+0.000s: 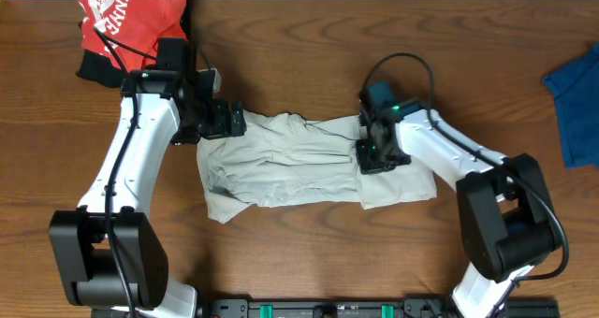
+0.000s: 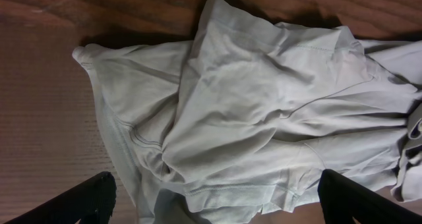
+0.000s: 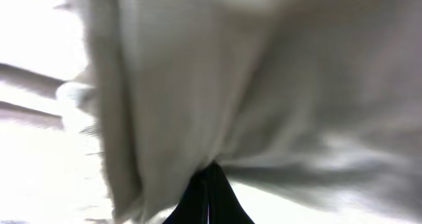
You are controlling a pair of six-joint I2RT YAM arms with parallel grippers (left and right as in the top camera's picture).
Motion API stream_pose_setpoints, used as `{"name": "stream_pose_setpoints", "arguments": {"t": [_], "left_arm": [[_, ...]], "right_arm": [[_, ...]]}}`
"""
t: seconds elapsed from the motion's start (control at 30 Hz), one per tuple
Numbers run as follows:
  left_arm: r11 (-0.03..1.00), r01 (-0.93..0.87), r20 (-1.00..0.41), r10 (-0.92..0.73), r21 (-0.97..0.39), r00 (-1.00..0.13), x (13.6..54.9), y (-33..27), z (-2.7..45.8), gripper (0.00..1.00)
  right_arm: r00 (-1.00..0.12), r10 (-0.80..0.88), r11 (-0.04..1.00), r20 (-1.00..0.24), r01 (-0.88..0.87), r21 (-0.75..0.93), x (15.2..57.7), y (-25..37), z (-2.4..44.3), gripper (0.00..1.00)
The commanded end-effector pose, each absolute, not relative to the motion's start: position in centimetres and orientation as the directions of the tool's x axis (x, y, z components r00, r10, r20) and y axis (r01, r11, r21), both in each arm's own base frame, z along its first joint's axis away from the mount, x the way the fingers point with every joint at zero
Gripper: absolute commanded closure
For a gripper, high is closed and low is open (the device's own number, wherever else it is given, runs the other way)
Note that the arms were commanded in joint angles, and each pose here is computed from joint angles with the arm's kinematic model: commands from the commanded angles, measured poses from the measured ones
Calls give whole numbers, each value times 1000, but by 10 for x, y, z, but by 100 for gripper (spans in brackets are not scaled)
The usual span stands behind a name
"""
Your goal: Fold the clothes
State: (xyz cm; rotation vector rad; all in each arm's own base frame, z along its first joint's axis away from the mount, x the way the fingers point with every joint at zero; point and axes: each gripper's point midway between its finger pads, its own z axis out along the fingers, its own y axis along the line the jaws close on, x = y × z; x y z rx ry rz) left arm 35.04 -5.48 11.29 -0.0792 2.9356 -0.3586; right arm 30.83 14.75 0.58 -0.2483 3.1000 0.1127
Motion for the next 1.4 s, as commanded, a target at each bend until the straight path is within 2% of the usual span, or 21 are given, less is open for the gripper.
{"name": "stream_pose_setpoints", "arguments": {"t": [0.0,0.43,0.67,0.83,0.93,1.13,1.27,1.37], "left_arm": [[969,-40,-175,-84,-244,-981,349,-54,114,2],[969,-40,-173,-84,-244,-981,349,-54,114,2],[969,-41,-171,-84,-243,-982,348,-54,114,2],[969,-41,-171,-84,-243,-982,348,-54,114,2],[969,-41,-171,-84,-243,-982,348,-54,114,2],[969,-41,-169,-84,-243,-982,348,-54,113,2],[969,-41,-169,-84,-243,-982,348,-54,113,2],[969,-41,-167,-84,-243,-982,348,-54,112,2]], "right_arm": [[-979,-204,975,-21,-206,87,299,163,3,99],[-960,-279,955,-20,-280,93,285,187,8,99],[-982,-176,981,-69,-169,-98,297,143,64,99],[-988,-117,988,-104,-105,-109,299,119,87,99],[-995,-67,996,-76,-63,-58,298,112,80,99],[-999,-30,986,-22,-34,162,294,111,50,99],[-1000,-26,918,-12,-29,396,293,119,46,99],[-1000,-5,869,1,-4,495,289,116,42,99]]}}
